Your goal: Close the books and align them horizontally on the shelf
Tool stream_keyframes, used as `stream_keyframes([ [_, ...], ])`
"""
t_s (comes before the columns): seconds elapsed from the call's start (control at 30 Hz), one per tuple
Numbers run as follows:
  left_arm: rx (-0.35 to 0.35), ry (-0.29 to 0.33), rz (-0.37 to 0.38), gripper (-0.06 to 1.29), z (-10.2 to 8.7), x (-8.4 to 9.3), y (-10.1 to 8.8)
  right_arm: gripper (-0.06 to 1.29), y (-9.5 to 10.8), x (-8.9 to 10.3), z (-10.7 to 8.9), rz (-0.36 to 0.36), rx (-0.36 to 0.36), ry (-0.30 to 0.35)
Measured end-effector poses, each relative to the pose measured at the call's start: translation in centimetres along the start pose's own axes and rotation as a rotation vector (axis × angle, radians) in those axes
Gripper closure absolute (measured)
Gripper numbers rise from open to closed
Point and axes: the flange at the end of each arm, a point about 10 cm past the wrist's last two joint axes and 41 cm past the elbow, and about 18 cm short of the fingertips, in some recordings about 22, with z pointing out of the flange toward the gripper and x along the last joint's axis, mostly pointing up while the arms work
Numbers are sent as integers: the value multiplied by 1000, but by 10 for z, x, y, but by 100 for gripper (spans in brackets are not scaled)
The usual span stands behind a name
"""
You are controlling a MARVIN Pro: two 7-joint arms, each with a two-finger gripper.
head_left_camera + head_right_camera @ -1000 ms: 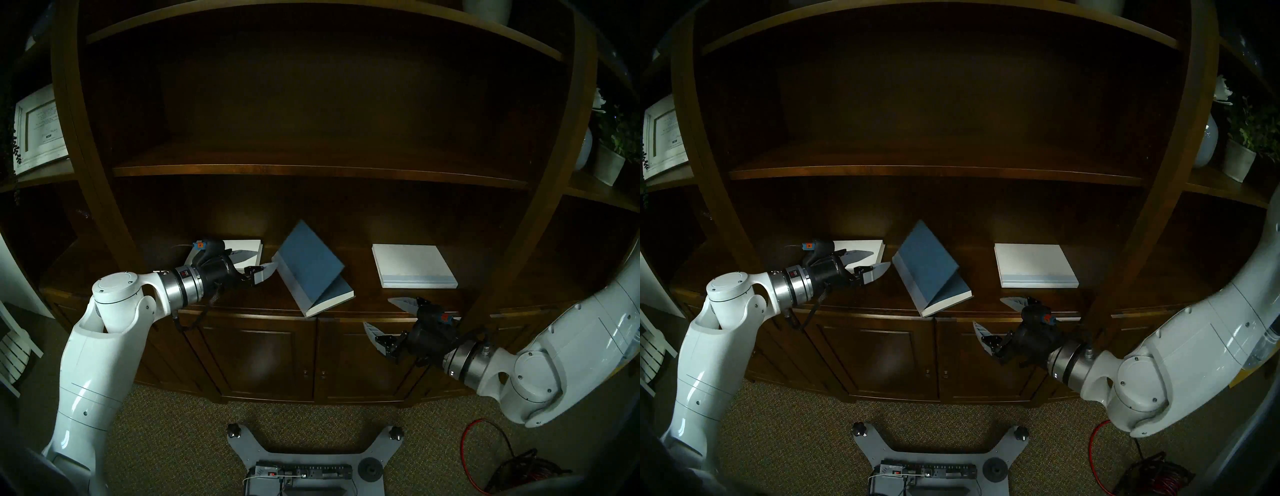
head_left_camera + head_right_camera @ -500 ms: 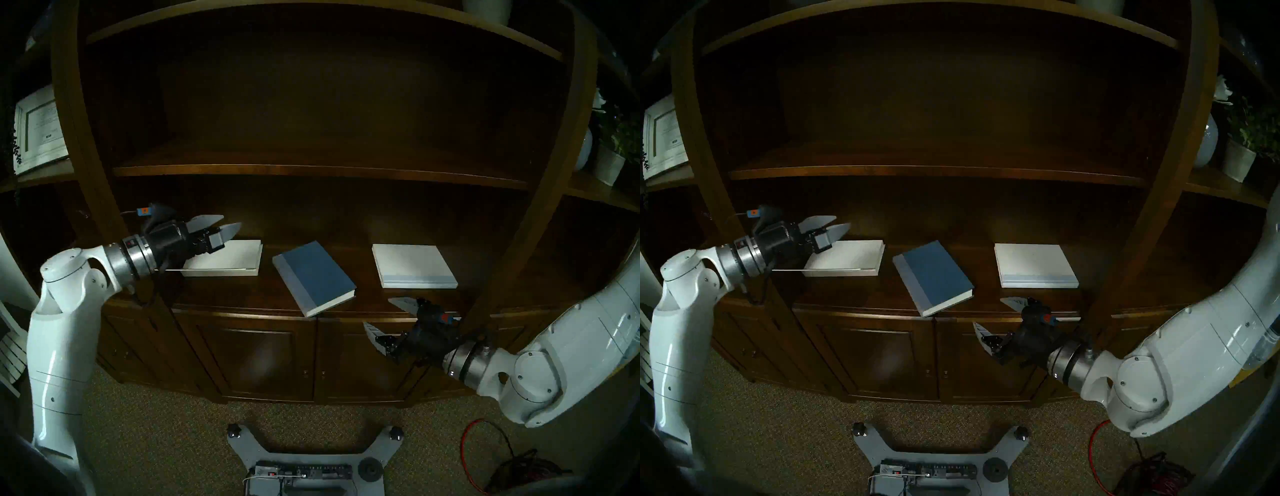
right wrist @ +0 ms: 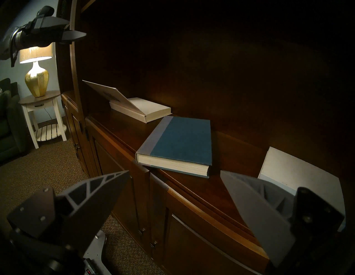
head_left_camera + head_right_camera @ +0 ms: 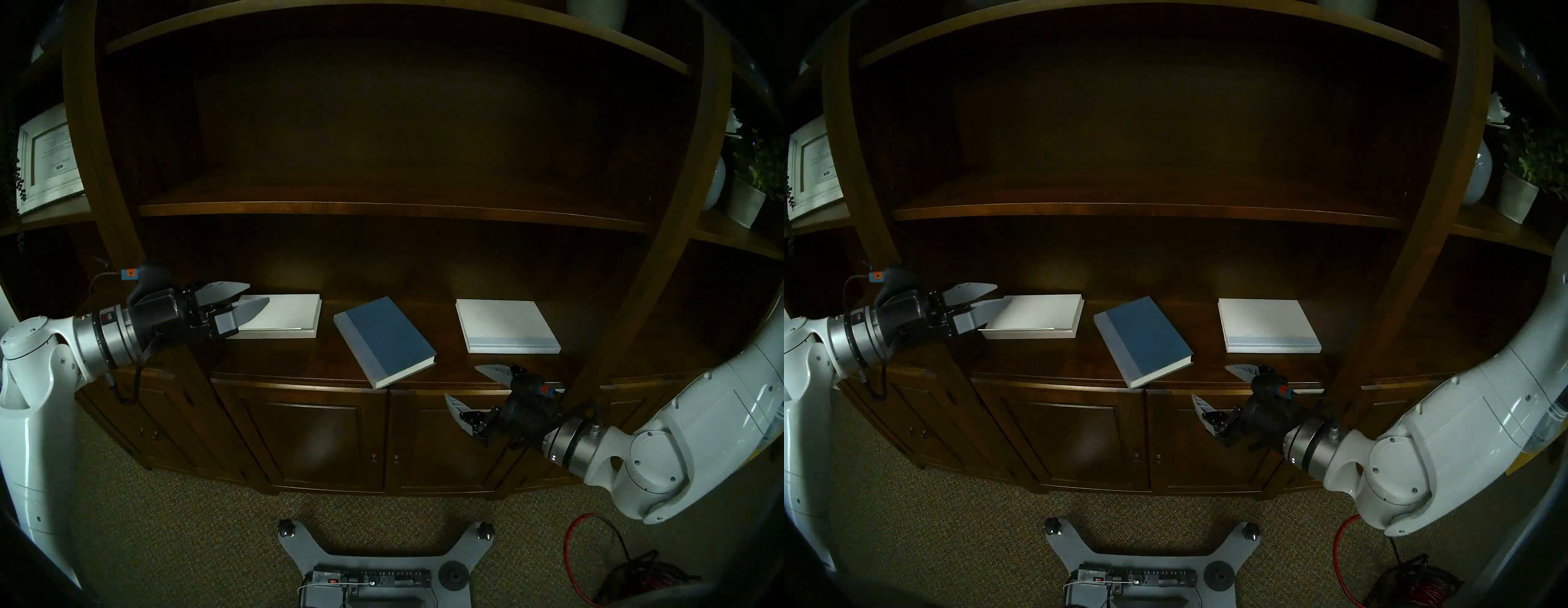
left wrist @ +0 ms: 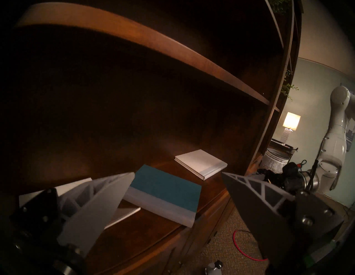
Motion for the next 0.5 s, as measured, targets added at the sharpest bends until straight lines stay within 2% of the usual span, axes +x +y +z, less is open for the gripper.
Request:
stream_keyframes([
  [0.3, 38, -71, -36, 0, -11, -50, 1, -1, 0, 0, 0, 0, 0, 0],
  [0.4, 42, -79, -45, 0, -10, -58, -1, -1, 0, 0, 0, 0, 0, 0],
  [0.5, 58, -97, -68, 0, -3, -76, -6, -1, 0, 0, 0, 0, 0, 0],
])
